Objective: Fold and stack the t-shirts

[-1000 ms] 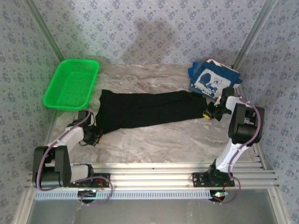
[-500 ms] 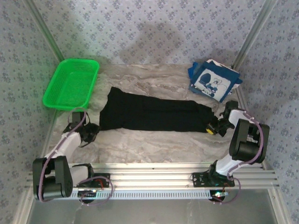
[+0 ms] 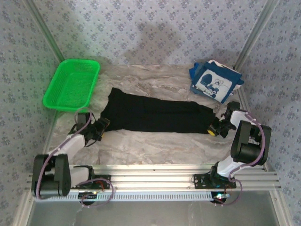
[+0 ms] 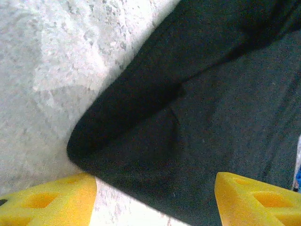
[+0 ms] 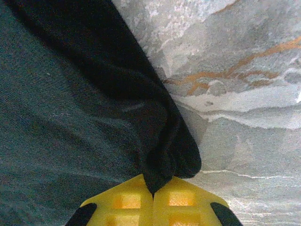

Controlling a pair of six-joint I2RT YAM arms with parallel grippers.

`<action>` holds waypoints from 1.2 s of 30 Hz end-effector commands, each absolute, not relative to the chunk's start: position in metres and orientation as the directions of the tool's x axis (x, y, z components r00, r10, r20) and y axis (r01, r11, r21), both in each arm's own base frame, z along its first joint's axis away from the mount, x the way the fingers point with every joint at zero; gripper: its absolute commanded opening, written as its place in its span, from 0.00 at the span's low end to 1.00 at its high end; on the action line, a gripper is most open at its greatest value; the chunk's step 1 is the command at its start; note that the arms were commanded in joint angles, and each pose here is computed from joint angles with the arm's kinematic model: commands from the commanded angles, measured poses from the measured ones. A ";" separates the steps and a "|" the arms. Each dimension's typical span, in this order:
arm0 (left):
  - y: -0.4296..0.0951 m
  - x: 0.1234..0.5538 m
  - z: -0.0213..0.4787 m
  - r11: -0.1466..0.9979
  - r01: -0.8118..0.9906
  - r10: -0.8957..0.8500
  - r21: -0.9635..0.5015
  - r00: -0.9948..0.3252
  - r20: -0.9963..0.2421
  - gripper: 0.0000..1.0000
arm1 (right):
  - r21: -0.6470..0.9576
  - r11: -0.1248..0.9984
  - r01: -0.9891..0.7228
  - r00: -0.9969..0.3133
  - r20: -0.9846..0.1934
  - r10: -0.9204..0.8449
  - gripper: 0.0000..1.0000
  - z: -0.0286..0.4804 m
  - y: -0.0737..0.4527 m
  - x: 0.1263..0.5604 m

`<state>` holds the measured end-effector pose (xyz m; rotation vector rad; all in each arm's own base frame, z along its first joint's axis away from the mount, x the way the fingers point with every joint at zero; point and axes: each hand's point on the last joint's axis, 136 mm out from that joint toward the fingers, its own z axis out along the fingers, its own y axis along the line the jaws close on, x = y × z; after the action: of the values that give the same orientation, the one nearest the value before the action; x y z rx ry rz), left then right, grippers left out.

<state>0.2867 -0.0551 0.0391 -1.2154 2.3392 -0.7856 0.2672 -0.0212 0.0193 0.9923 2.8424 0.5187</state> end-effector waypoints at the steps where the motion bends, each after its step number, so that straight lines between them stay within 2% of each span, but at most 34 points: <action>1: -0.055 0.318 0.050 0.470 -0.567 -0.830 -0.676 -0.544 -0.121 0.66 | 0.335 0.747 0.574 -0.802 0.046 0.595 0.00 0.024 -0.019 0.262; 4: -0.056 0.328 0.041 0.504 -0.576 -0.810 -0.644 -0.573 -0.121 0.57 | 0.339 0.747 0.571 -0.805 0.055 0.591 0.00 0.025 -0.018 0.261; 7: -0.048 0.324 0.033 0.546 -0.613 -0.797 -0.571 -0.590 -0.129 0.25 | 0.337 0.750 0.569 -0.808 0.058 0.586 0.00 0.027 -0.018 0.259; 9: -0.037 0.315 0.034 0.572 -0.636 -0.794 -0.518 -0.589 -0.152 0.09 | 0.331 0.755 0.566 -0.811 0.059 0.582 0.00 0.029 -0.018 0.257; 13: -0.013 0.289 0.033 0.587 -0.687 -0.798 -0.429 -0.580 -0.163 0.00 | 0.317 0.760 0.568 -0.813 0.070 0.578 0.00 0.029 -0.019 0.251; 26: 0.011 0.229 0.023 0.604 -0.733 -0.795 -0.313 -0.581 -0.172 0.02 | 0.230 0.759 0.609 -0.791 0.108 0.602 0.00 0.022 -0.025 0.224; 27: 0.011 0.227 0.023 0.604 -0.734 -0.795 -0.310 -0.582 -0.170 0.05 | 0.227 0.756 0.614 -0.788 0.117 0.605 0.00 0.021 -0.024 0.223; 28: 0.011 0.225 0.024 0.602 -0.736 -0.796 -0.310 -0.580 -0.170 0.12 | 0.222 0.753 0.619 -0.784 0.129 0.607 0.02 0.021 -0.022 0.221; 31: 0.008 0.227 0.033 0.591 -0.729 -0.804 -0.346 -0.568 -0.178 0.39 | 0.230 0.735 0.638 -0.769 0.153 0.620 0.17 0.023 -0.016 0.217; 32: 0.007 0.231 0.041 0.586 -0.719 -0.807 -0.374 -0.560 -0.186 0.46 | 0.236 0.726 0.646 -0.762 0.160 0.627 0.27 0.025 -0.014 0.216; 33: 0.005 0.235 0.050 0.582 -0.709 -0.810 -0.398 -0.551 -0.201 0.51 | 0.237 0.717 0.656 -0.754 0.162 0.636 0.37 0.028 -0.013 0.215; 36: 0.004 0.245 0.085 0.583 -0.675 -0.809 -0.452 -0.534 -0.247 0.58 | 0.257 0.699 0.667 -0.740 0.125 0.661 0.44 0.047 -0.013 0.217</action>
<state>0.2338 0.0031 0.0506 -1.2221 2.4517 -0.4033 0.2257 -0.0147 0.0307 1.0790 2.9409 0.4731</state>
